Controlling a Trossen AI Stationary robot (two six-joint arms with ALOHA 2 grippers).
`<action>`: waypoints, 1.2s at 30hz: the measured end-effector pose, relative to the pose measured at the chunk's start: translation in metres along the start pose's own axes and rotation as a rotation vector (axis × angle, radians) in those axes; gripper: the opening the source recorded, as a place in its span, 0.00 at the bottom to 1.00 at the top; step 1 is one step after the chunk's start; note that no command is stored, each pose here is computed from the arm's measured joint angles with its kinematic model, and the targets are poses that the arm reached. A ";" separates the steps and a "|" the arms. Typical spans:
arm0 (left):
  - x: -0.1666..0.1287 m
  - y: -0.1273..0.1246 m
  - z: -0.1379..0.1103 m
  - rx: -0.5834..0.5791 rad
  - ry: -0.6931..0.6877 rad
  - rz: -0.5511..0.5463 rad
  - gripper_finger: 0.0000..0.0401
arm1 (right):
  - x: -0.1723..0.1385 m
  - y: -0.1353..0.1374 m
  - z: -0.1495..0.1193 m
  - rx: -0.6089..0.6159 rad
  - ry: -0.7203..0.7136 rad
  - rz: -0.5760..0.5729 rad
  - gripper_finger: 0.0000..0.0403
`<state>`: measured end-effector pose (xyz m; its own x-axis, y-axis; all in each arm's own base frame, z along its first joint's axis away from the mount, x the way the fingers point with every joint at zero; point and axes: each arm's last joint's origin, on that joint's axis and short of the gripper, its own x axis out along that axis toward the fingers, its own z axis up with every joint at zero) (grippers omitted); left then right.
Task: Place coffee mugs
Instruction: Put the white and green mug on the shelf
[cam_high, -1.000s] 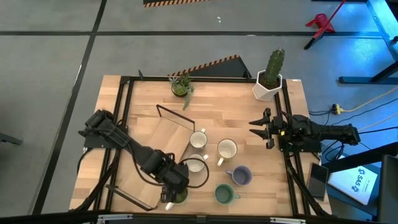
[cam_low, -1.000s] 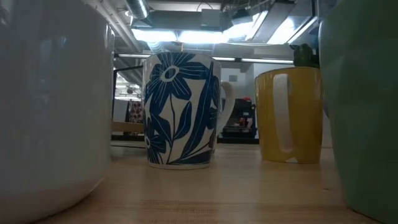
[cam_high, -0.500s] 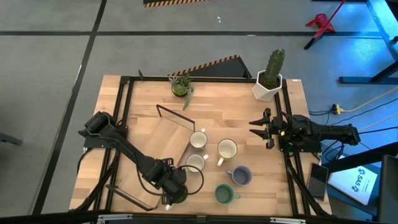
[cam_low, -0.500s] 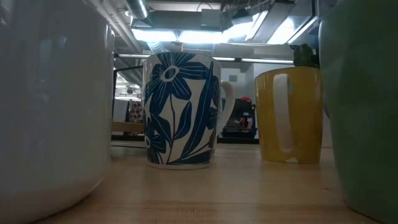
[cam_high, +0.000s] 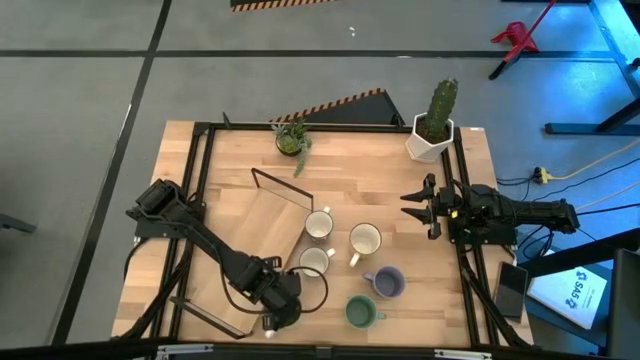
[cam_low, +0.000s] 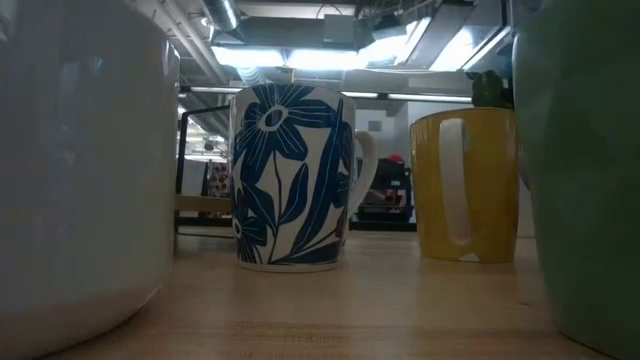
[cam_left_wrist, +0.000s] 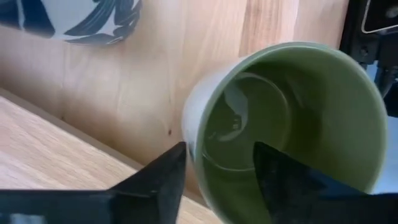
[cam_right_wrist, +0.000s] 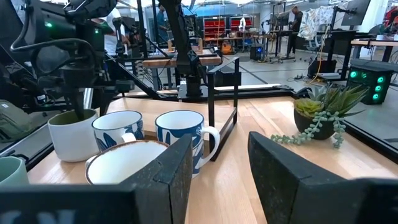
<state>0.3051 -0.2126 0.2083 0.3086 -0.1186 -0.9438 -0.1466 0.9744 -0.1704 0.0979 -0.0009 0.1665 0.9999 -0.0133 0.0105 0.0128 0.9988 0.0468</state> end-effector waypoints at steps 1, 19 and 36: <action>0.001 0.001 0.000 -0.002 0.000 0.004 0.39 | 0.000 0.000 0.000 0.000 0.000 0.000 0.35; 0.006 0.004 0.013 -0.066 -0.031 -0.078 0.04 | 0.000 0.000 0.000 0.009 0.000 0.000 0.35; -0.145 0.068 0.010 -0.143 0.032 0.157 0.04 | 0.000 0.000 0.000 0.008 0.000 -0.001 0.35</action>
<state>0.2597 -0.1276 0.3365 0.2421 0.0248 -0.9699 -0.3235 0.9445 -0.0566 0.0979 -0.0009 0.1665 0.9998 -0.0145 0.0105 0.0139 0.9984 0.0550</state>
